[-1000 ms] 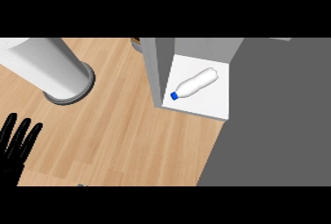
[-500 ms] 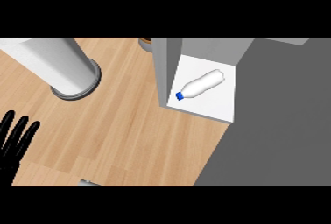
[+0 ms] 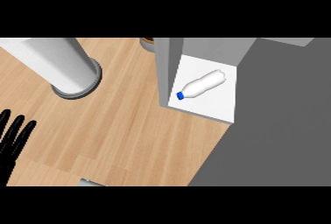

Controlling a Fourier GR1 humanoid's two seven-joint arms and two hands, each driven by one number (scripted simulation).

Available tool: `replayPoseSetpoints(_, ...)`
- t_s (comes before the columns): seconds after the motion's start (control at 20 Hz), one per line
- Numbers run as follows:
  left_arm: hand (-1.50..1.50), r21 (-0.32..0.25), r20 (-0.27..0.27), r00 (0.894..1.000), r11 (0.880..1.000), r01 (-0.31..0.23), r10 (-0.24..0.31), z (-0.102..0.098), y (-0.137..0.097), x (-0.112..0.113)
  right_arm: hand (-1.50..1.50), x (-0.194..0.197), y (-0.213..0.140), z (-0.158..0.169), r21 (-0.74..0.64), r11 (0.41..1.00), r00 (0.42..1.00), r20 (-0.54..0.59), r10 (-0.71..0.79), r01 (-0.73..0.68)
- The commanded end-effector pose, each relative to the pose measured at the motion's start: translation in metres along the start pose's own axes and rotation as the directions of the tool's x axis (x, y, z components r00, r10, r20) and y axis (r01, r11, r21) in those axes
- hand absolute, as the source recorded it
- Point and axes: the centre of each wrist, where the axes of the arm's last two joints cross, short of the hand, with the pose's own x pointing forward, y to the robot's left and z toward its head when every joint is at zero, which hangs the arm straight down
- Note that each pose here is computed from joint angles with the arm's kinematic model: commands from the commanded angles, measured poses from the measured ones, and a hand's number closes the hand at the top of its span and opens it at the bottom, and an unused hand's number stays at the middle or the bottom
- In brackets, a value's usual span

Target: Pick up the bottled water, place it into the cabinet and close the cabinet

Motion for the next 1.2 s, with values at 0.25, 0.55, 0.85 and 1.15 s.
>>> replayPoseSetpoints(0.25,-1.50,-0.012,0.021,1.000,1.000,0.003,-0.003,-0.005,0.004,0.005,1.50,-0.004,0.010,-0.022,0.015,0.994,0.993,0.036,-0.110,0.109)
replayPoseSetpoints(0.55,-1.50,-0.034,0.021,1.000,0.999,0.000,0.001,-0.007,0.005,0.007,1.50,-0.014,0.012,-0.027,0.058,0.973,0.971,0.072,-0.228,0.224)
replayPoseSetpoints(0.85,-1.50,-0.047,0.031,0.999,0.999,0.011,-0.010,-0.009,0.008,0.011,1.50,-0.020,-0.002,-0.029,-0.054,0.969,0.969,0.073,-0.237,0.241)
replayPoseSetpoints(1.15,-1.50,-0.036,0.027,1.000,0.999,0.009,-0.008,-0.013,0.011,0.010,1.50,-0.022,-0.034,-0.044,-0.081,0.993,0.996,-0.026,-0.083,0.080)
